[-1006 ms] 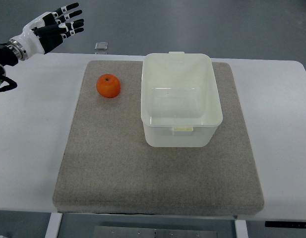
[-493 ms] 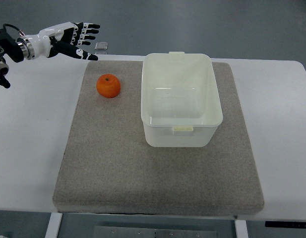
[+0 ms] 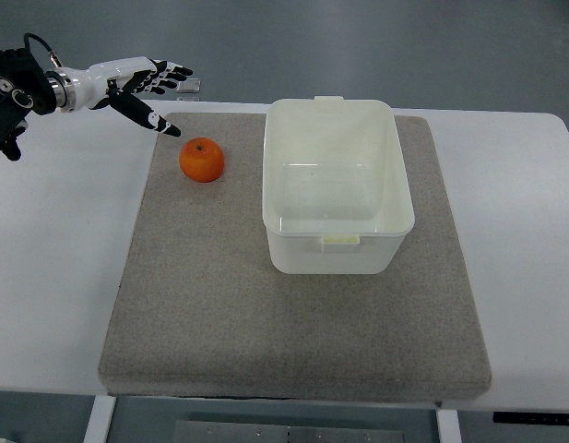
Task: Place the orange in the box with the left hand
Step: 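Reach the left hand toward the orange beside the box, then close the left hand fingers around the orange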
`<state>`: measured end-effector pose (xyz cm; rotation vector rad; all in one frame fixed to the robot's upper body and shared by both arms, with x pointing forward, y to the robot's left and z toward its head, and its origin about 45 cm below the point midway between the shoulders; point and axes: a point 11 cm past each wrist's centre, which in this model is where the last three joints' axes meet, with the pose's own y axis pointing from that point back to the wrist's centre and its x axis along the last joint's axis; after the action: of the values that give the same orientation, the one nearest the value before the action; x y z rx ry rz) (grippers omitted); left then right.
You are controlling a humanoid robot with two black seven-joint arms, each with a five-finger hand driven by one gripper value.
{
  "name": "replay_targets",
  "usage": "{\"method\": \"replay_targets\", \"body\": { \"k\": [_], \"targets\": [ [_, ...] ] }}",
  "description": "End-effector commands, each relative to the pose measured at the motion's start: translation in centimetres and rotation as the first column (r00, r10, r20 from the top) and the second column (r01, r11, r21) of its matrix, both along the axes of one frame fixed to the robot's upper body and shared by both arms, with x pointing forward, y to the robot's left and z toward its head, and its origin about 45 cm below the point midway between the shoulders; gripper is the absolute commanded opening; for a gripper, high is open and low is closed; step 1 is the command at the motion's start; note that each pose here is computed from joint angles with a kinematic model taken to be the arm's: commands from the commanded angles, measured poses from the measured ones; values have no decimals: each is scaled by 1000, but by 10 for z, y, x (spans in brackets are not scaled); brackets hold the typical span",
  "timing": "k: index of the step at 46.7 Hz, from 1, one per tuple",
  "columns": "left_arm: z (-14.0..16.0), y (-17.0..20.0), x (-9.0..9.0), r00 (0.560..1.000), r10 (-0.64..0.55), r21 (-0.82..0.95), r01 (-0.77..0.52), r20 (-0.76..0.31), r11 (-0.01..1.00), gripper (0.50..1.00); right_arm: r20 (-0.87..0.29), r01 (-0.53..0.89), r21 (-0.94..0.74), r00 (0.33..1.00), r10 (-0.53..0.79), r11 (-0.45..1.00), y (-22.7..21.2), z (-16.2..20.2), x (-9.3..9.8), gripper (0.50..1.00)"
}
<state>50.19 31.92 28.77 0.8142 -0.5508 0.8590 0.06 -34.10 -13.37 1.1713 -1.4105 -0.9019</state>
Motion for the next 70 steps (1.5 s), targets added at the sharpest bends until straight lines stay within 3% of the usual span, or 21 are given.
{"method": "replay_targets", "body": {
  "k": [1, 16, 42, 50, 53, 58, 61, 64, 70],
  "targets": [
    [-3, -7, -1, 999, -39, 90, 35, 37, 995, 992, 0, -1, 0, 1000, 1, 1000, 0, 0, 0, 926],
    [-17, -25, -6, 985, -170, 321, 154, 19, 934, 992, 0, -1, 0, 1000, 1, 1000, 0, 0, 0, 926],
    [-45, -52, -12, 967, -253, 431, 241, -30, 869, 988, 1, -1, 0, 1000, 1, 1000, 0, 0, 0, 926],
    [-46, -56, -12, 966, -258, 431, 244, -28, 869, 964, 0, -1, 0, 1000, 1, 1000, 0, 0, 0, 926],
    [-46, -56, -12, 966, -258, 431, 244, -28, 869, 905, 0, -1, 0, 1000, 1, 1000, 0, 0, 0, 926],
    [-46, -55, -12, 965, -260, 445, 246, -29, 861, 752, 1, -1, 0, 1000, 1, 1000, 0, 0, 0, 926],
    [-47, -55, -12, 964, -263, 454, 248, -31, 856, 613, 0, -1, 0, 1000, 1, 1000, 0, 0, 0, 926],
    [-47, -55, -12, 963, -267, 464, 251, -33, 849, 512, 1, -1, 0, 1000, 1, 1000, 0, 0, 0, 926],
    [-44, -56, -11, 963, -268, 466, 249, -25, 849, 500, 0, -1, 0, 1000, 1, 1000, 0, 0, 0, 926]
  ]
}}
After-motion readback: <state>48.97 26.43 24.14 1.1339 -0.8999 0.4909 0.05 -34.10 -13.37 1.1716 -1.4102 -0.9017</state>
